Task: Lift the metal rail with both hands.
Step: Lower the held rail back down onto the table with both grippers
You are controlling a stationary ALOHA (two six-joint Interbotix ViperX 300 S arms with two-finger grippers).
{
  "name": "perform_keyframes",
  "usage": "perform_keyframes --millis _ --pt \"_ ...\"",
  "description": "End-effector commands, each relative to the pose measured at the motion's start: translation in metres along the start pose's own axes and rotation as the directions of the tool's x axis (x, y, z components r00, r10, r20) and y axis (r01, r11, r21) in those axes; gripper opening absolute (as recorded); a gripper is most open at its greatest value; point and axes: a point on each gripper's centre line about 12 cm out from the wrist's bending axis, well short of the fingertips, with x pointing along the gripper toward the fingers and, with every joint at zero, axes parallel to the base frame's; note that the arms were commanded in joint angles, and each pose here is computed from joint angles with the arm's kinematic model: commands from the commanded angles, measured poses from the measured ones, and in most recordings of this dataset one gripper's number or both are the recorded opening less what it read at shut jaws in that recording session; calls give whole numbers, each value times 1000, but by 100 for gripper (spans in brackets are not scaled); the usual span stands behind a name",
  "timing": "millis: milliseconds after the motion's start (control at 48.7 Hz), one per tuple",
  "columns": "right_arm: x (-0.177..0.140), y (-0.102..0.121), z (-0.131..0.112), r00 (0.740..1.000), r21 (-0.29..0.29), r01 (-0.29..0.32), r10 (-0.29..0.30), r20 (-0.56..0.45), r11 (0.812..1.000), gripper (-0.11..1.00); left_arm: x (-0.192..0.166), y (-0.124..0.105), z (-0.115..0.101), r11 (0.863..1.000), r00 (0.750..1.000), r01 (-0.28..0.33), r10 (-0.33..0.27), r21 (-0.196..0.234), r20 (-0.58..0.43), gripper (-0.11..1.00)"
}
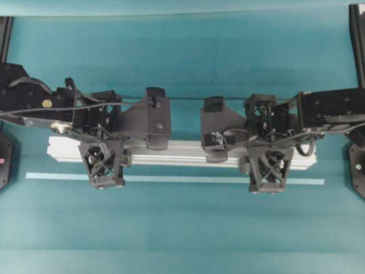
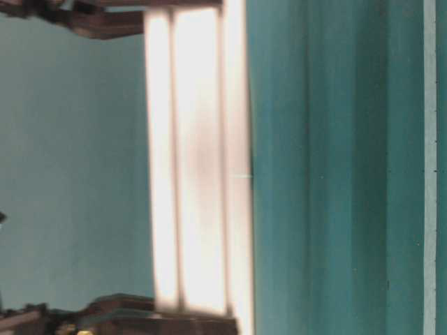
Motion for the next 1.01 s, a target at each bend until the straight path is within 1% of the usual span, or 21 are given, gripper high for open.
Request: perform_keyframes --millis 0,164,267,472,554,657,862,903,985 --pt "9 1 -4 1000 -6 -3 3 14 1000 39 -3 7 2 999 999 -5 6 -41 46 36" --pt "24 0 -7 999 -9 -1 1 41 1000 39 15 8 -10 999 1000 -6 7 -47 19 36" --pt "33 0 -10 999 -7 -1 1 35 1000 39 22 8 -14 999 1000 -6 7 -45 19 36" --pt "52 -3 -12 1000 -4 3 -3 20 1000 39 40 8 -15 999 998 2 0 -52 55 36" --pt "60 -4 -13 1000 2 5 -5 14 1000 39 47 8 -15 998 998 4 0 -62 60 36" --pt "67 -5 -15 1000 4 6 -6 11 1000 39 55 7 -17 998 999 4 -1 -63 52 36" --pt "71 -9 -18 1000 11 9 -9 8 1000 39 70 11 -31 998 1000 -4 5 -68 15 36" --pt "73 -9 -19 1000 12 9 -9 10 1000 39 73 12 -34 997 1000 -4 5 -71 15 36" --pt "77 -9 -22 1000 15 10 -10 13 1000 39 75 12 -34 997 999 1 2 -74 46 36"
